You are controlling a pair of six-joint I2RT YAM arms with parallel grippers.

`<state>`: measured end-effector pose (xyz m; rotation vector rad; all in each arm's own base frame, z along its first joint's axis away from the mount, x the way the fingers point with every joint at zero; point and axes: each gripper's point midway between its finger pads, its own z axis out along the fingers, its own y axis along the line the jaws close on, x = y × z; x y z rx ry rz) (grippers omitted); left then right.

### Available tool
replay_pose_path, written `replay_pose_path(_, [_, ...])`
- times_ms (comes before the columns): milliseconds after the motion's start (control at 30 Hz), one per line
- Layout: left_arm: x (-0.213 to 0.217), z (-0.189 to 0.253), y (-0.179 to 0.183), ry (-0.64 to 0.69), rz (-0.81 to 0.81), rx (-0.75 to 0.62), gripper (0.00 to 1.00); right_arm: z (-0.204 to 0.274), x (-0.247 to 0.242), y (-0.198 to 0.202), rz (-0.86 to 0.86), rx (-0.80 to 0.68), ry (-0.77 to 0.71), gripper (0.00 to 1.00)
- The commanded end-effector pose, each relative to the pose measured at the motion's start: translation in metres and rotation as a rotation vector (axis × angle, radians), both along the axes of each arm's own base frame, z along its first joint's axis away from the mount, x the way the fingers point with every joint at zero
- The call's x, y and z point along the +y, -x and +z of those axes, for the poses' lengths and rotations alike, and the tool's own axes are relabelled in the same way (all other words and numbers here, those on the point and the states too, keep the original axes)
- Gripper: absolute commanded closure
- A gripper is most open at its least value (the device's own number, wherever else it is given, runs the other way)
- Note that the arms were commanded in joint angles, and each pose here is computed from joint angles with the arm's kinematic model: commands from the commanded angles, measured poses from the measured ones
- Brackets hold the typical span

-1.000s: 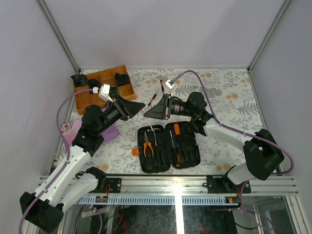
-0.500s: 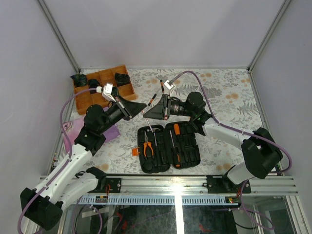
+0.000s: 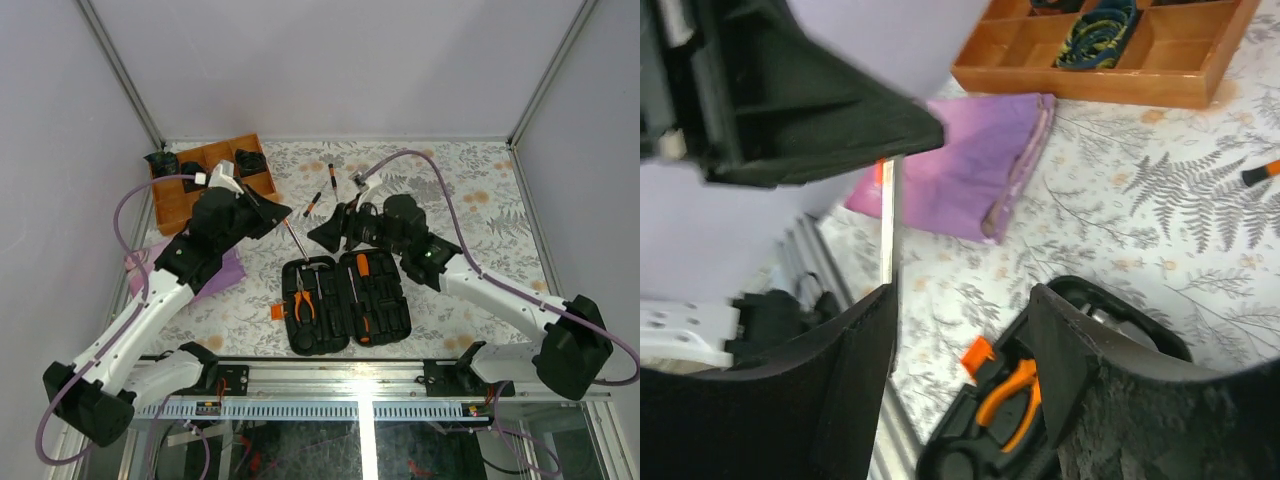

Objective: Sort the tools into containers
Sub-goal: Pick up the utility knife at the center of the board.

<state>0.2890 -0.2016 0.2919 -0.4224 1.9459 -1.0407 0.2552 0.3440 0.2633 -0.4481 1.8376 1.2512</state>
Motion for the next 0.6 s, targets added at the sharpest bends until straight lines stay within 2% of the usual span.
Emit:
replay_pose_path(0, [0.026, -0.057, -0.004, -0.180, 0.181, 0.248, 1.00, 0.000, -0.001, 0.000, -0.153, -0.278, 0.266, 0.38])
replay_pose_path(100, [0.028, -0.071, -0.005, -0.219, 0.219, 0.306, 1.00, -0.007, 0.009, 0.007, -0.176, -0.390, 0.371, 0.38])
replay_pose_path(233, [0.034, -0.085, -0.004, -0.285, 0.267, 0.369, 1.00, -0.016, 0.022, 0.015, -0.160, -0.487, 0.439, 0.38])
replay_pose_path(567, [0.035, -0.093, -0.003, -0.276, 0.303, 0.403, 1.00, -0.042, 0.050, 0.021, -0.177, -0.644, 0.517, 0.39])
